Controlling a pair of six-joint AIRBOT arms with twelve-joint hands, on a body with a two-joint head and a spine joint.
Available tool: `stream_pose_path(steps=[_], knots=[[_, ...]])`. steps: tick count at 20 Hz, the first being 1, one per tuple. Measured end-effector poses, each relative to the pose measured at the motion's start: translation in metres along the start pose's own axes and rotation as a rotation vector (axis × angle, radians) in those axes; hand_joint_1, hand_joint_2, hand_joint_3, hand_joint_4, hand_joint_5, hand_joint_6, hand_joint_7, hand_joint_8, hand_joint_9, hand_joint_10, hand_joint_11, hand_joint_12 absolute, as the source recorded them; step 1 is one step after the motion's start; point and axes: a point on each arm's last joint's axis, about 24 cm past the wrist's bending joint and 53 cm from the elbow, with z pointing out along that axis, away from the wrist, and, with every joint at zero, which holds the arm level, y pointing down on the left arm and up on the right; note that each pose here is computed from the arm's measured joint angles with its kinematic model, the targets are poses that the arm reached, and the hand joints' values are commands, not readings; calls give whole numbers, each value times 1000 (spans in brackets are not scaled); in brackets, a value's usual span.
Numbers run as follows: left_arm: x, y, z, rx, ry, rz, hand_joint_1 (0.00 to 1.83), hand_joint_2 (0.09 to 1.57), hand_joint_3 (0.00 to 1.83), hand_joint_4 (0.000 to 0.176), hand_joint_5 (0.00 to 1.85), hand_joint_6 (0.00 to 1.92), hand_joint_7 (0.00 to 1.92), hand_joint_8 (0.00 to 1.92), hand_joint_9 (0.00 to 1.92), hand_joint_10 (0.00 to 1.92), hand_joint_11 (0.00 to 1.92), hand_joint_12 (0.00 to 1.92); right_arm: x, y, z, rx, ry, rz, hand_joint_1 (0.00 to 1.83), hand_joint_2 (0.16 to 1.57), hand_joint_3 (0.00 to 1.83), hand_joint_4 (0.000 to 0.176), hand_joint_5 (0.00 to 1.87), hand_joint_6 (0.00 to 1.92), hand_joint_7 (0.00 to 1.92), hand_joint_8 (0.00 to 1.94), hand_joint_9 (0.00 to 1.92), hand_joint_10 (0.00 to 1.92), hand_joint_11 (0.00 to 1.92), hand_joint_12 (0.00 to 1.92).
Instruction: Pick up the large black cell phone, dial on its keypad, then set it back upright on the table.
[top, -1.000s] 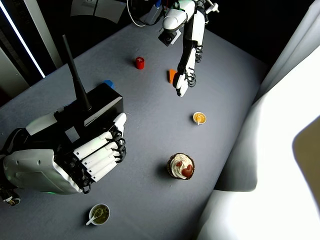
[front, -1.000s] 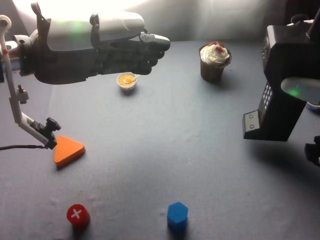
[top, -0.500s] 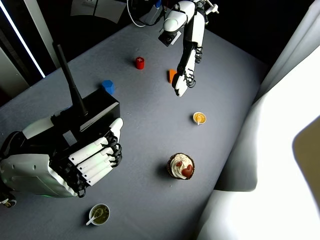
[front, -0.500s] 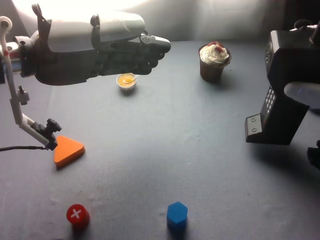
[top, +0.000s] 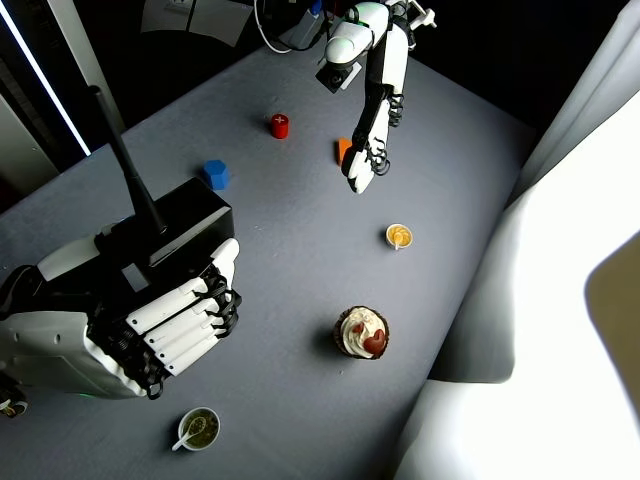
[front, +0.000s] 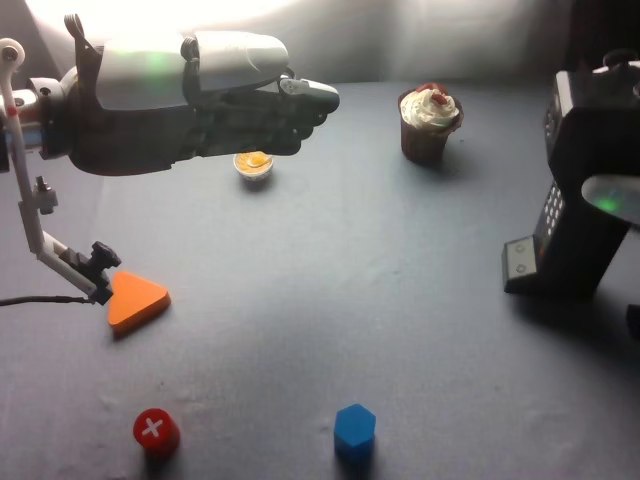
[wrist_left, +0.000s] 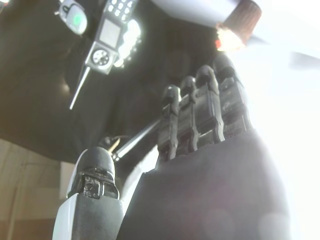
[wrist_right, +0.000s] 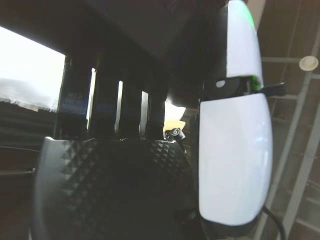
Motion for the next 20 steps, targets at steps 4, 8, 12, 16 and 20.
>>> stream_pose_path(steps=[4,8,12,16,20], knots=[[0,4,0,-13,-1,3,0,1196,0,0,225,2,171,4,120,3,0,316,-2,-3,-5,12,-5,-2,1377,1116,0,0,1033,719,859,1153,954,1249,1011,1046],[0,4,0,-11,-1,0,0,1197,0,0,240,3,180,2,119,1,0,362,-2,-3,-5,8,-4,-2,1369,1140,0,0,1009,761,805,1230,892,1339,954,1119],[0,4,0,-12,-1,-2,0,1196,0,0,237,3,177,5,118,2,0,309,0,-5,-6,9,-5,4,1375,1119,0,0,1051,708,849,1156,925,1285,981,1089],[0,8,0,-23,-1,0,0,1191,0,0,220,0,157,0,99,0,0,254,0,-6,-6,5,-6,10,1375,1119,0,0,1050,708,856,1140,930,1286,991,1084],[1,8,0,-23,1,-3,0,1201,2,0,234,4,163,3,112,4,0,291,0,-8,-6,-10,-6,14,1374,1123,0,0,1029,734,848,1159,925,1295,959,1098]])
